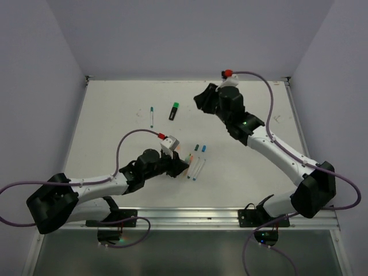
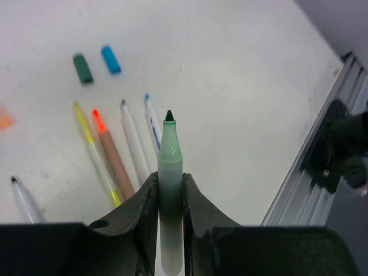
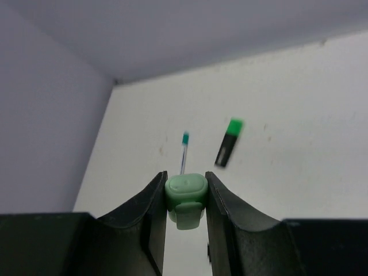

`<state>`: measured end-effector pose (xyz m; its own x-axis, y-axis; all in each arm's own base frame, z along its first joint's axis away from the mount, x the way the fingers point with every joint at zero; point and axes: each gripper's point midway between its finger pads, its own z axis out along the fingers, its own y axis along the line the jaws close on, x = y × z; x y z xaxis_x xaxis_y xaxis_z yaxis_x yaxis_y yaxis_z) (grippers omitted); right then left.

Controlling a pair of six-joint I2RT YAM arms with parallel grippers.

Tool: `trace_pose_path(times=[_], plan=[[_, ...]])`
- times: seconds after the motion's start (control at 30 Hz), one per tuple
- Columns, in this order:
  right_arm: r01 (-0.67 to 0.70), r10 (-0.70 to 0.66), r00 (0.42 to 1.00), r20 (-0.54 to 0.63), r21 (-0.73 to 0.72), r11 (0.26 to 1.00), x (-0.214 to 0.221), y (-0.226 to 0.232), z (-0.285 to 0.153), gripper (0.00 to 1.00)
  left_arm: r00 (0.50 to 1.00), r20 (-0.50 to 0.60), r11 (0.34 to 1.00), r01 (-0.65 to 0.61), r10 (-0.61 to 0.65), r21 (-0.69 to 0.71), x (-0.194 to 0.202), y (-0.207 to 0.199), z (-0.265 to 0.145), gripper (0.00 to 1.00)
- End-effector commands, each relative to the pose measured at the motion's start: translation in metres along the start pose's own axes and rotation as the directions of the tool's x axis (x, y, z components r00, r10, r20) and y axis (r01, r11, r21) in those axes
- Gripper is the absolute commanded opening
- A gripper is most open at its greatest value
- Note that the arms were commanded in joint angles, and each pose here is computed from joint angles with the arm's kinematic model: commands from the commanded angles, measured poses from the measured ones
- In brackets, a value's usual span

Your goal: Open the pen caps

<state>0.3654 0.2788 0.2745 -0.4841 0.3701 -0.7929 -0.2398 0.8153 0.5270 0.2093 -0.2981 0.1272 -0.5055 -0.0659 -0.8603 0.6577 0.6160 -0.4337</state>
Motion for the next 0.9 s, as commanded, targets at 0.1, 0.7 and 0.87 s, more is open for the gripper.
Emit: trace_pose_path(times=[0.1, 0.7, 0.87], plan=[[-0.062, 0.082, 0.879, 0.469, -0.059, 0.996, -0.157, 0.022, -0.047, 0.00, 0.975, -0.219, 0.999, 0.033, -0.025, 0.030, 0.060, -0.002, -0.008, 0.00], [0.144, -0.098, 0.985, -0.140, 0.366, 0.920, 0.035, -0.124, -0.011, 0.03, 0.961, -0.258, 0.993, 0.111, -0.097, 0.042, 0.022, -0.041, 0.041, 0.04], [0.156, -0.062, 0.971, -0.230, 0.415, 0.896, 0.068, -0.157, -0.013, 0.03, 0.932, -0.337, 0.985, 0.163, -0.133, 0.061, 0.039, -0.053, 0.070, 0.09]])
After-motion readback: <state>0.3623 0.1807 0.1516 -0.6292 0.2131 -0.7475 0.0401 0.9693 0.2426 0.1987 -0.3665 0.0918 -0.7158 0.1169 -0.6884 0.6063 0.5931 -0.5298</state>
